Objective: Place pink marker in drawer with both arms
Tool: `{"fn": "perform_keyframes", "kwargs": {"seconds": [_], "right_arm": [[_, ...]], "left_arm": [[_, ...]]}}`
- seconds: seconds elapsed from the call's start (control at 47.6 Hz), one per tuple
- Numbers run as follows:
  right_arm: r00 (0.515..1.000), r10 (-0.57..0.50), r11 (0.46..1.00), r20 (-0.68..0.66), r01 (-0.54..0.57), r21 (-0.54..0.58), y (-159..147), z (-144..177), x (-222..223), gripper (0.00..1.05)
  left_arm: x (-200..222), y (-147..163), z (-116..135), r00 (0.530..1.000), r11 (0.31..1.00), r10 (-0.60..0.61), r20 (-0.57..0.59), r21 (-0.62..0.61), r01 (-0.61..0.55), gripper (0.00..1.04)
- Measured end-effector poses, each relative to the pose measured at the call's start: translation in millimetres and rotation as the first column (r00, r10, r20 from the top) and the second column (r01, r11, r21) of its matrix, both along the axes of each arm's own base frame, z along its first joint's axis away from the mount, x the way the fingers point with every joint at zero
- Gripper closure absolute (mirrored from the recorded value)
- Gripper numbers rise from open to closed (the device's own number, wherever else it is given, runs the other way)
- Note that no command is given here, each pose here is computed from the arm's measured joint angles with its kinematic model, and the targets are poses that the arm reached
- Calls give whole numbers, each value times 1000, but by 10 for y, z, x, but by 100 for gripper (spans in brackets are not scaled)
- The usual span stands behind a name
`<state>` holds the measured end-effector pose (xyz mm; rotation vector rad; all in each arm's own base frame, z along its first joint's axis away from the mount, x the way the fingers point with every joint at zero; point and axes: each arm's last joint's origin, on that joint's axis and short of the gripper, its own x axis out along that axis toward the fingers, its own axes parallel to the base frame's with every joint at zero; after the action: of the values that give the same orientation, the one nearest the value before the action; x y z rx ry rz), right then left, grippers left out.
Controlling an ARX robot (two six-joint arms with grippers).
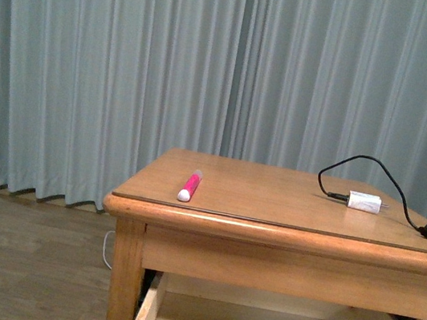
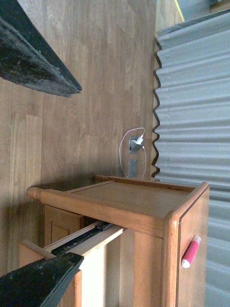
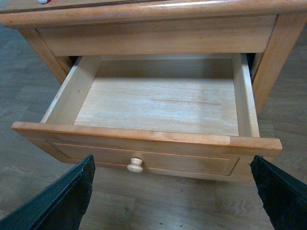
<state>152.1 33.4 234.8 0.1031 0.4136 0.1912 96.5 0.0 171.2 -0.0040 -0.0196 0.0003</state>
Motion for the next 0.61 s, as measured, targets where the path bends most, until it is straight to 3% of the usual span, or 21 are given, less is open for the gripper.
{"fn": "perform_keyframes", "kwargs": {"seconds": [0.063, 0.147, 0.21, 0.462, 0.609], "right_arm": [[1000, 0, 1000, 0, 0, 0, 0, 0, 0, 8], [1000, 0, 1000, 0, 0, 0, 0, -1, 0, 8], [1000, 0, 1000, 0, 0, 0, 0, -1, 0, 8], [1000, -1, 1000, -2, 0, 0, 0, -6, 0, 8], [1000, -1, 1000, -3, 1, -1, 0, -8, 0, 8]], "left_arm": [[1, -3, -1, 1000, 1000, 5, -4, -5, -5, 6], [30, -32, -23, 990, 988, 132, -49, -74, -135, 6], [73, -80, 33, 984, 981, 163, -69, -99, -170, 6], [572, -276, 705, 995, 990, 73, -68, -117, -81, 6], [1283, -519, 1065, 990, 997, -39, -133, -74, 29, 6]]}}
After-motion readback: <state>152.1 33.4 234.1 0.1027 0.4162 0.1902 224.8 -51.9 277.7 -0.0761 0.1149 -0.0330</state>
